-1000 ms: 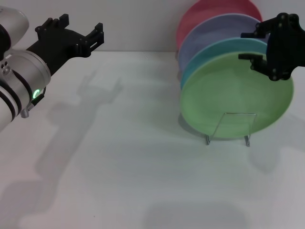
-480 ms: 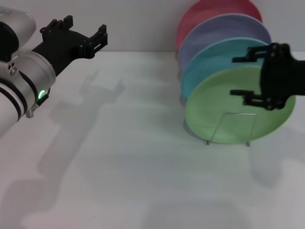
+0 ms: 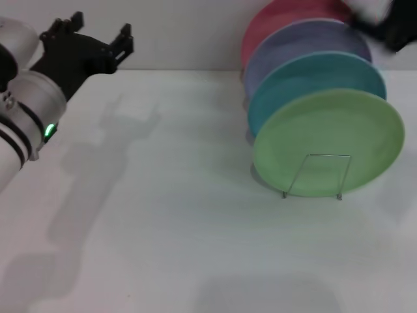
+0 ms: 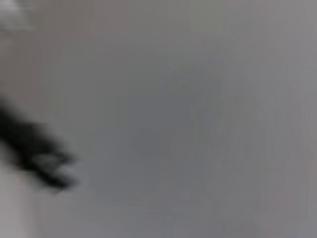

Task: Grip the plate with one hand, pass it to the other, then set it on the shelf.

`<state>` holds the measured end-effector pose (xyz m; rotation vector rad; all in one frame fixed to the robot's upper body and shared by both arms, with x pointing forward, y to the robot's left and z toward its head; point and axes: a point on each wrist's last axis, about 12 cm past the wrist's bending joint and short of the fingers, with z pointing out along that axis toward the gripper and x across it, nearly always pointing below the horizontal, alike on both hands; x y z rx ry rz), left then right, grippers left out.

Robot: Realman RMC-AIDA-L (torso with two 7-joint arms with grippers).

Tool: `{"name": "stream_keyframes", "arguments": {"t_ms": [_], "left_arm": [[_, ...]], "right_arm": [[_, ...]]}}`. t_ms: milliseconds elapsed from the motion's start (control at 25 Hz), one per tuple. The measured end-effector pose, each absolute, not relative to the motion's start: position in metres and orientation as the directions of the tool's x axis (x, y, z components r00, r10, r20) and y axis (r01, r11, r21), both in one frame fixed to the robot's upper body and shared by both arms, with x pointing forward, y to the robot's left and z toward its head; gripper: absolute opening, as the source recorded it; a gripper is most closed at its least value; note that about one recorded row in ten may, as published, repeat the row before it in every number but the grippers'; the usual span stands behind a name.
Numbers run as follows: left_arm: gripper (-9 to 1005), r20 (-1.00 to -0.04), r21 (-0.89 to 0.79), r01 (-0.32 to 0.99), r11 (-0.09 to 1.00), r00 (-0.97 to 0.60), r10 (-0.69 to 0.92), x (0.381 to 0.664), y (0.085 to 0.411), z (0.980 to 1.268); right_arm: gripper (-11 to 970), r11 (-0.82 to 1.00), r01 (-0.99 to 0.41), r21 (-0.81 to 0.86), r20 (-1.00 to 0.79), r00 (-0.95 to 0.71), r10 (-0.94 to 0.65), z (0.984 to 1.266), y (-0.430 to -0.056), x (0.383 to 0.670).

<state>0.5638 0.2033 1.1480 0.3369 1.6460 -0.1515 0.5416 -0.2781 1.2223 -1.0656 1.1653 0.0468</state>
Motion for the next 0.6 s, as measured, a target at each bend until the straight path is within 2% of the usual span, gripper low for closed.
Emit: {"name": "stream_keyframes", "arguments": {"t_ms": [40, 200, 320, 600], "left_arm": [[802, -0.990, 0.103, 0.291, 0.951, -0.067, 0.128, 0.564, 0.206, 1.146], [802, -0.989, 0.103, 0.278, 0.955, -0.075, 0.129, 0.564, 0.210, 1.142], [802, -0.987, 0.100, 0.275, 0.956, -0.093, 0.130, 0.568, 0.211, 1.136], [802, -0.985, 0.103, 0.274, 0.956, -0.104, 0.136, 0.572, 0.211, 1.133]], "right_arm": [[582, 0.670, -0.459, -0.583, -0.801, 0.461, -0.382, 1.208, -0.306, 0.545], [582, 0.779, -0.363, -0.511, -0.814, 0.496, -0.303, 1.193, -0.330, 0.539], [582, 0.813, -0.266, -0.518, -0.814, 0.446, -0.373, 1.182, -0.337, 0.547], [582, 0.832, -0.165, -0.529, -0.818, 0.360, -0.449, 1.162, -0.352, 0.555]]}}
